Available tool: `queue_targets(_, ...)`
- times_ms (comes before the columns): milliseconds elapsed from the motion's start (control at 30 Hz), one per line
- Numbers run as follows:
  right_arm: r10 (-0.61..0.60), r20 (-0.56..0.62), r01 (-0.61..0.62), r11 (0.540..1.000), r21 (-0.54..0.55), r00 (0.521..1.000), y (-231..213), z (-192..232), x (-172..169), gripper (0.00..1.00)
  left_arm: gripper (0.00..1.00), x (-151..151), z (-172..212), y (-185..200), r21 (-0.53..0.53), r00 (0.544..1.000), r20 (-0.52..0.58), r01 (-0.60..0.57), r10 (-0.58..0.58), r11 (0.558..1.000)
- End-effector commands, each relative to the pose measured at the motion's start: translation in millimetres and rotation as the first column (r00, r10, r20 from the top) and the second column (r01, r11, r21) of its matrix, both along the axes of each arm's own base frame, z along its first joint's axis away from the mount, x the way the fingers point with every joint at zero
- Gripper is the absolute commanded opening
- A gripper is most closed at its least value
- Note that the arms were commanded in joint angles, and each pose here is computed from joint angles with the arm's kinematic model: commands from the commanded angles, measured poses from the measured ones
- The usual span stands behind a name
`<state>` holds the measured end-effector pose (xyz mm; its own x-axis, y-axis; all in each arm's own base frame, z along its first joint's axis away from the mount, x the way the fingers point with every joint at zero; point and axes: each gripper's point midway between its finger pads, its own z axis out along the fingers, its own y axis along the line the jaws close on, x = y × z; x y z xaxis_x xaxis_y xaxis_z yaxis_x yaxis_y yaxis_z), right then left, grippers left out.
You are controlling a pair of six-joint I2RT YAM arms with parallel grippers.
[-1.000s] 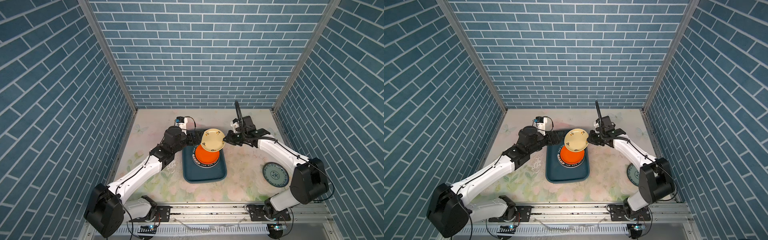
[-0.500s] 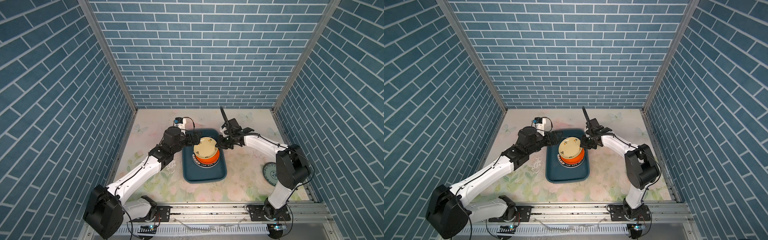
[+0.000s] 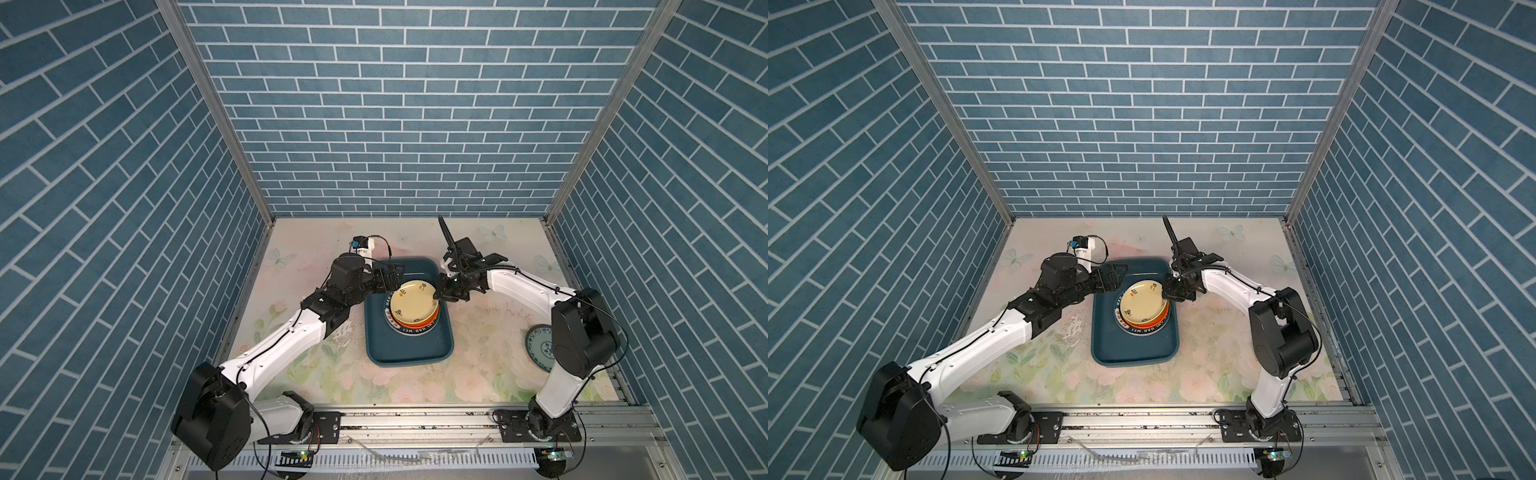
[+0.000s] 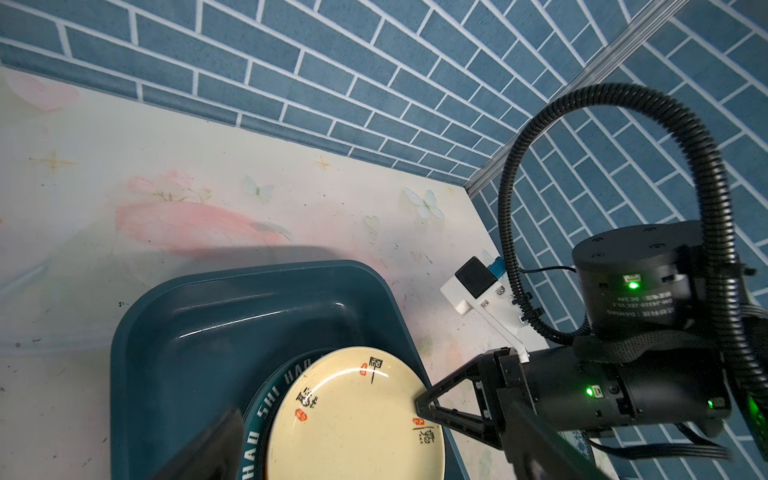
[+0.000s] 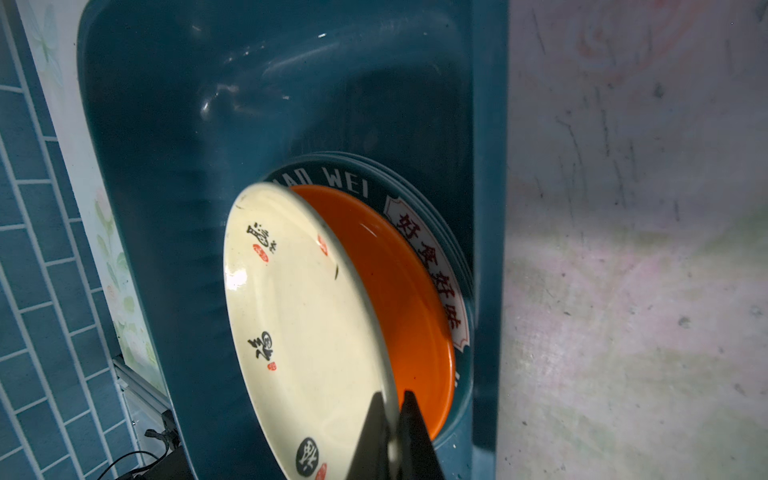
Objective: Place the plates into the plastic bin on the countertop
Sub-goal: 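Lower the cream plate into the teal bin onto the orange plate, then open the right gripper and move it toward the blue-and-white plate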
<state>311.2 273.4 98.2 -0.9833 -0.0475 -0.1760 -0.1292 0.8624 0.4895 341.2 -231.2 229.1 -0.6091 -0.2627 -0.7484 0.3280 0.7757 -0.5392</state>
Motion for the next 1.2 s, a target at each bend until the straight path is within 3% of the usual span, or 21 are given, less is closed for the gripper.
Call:
queue_targets(0,0.032,-0.02,-0.033,0.999,-0.033,0.999,0,-10,-6,0.0,1.0,3,10,-1,-0.017,1.0,0.016,0.0,0.001,1.0)
queue_targets(233,0.034,-0.031,-0.035,0.998,-0.06,0.999,0,-15,-7,0.05,1.0,3,9,1,-0.013,1.0,0.013,-0.009,0.009,1.0)
queue_targets(400,0.026,-0.008,-0.027,0.997,-0.071,1.0,-2,-9,-4,0.23,1.0,4,10,0,-0.013,1.0,0.013,-0.007,0.007,1.0)
queue_targets(633,0.036,0.032,-0.034,0.998,-0.048,0.999,1,6,-2,0.3,1.0,5,9,0,-0.017,1.0,0.012,-0.009,0.009,1.0)
queue_targets(967,0.038,0.205,-0.032,0.999,-0.032,0.978,-2,48,12,0.42,1.0,4,16,-9,-0.039,0.999,0.029,0.042,-0.041,0.998)
queue_targets(1167,-0.027,0.325,0.061,0.994,-0.094,0.945,-25,58,25,0.6,1.0,0,19,-34,-0.069,0.985,0.018,0.17,-0.169,0.983)
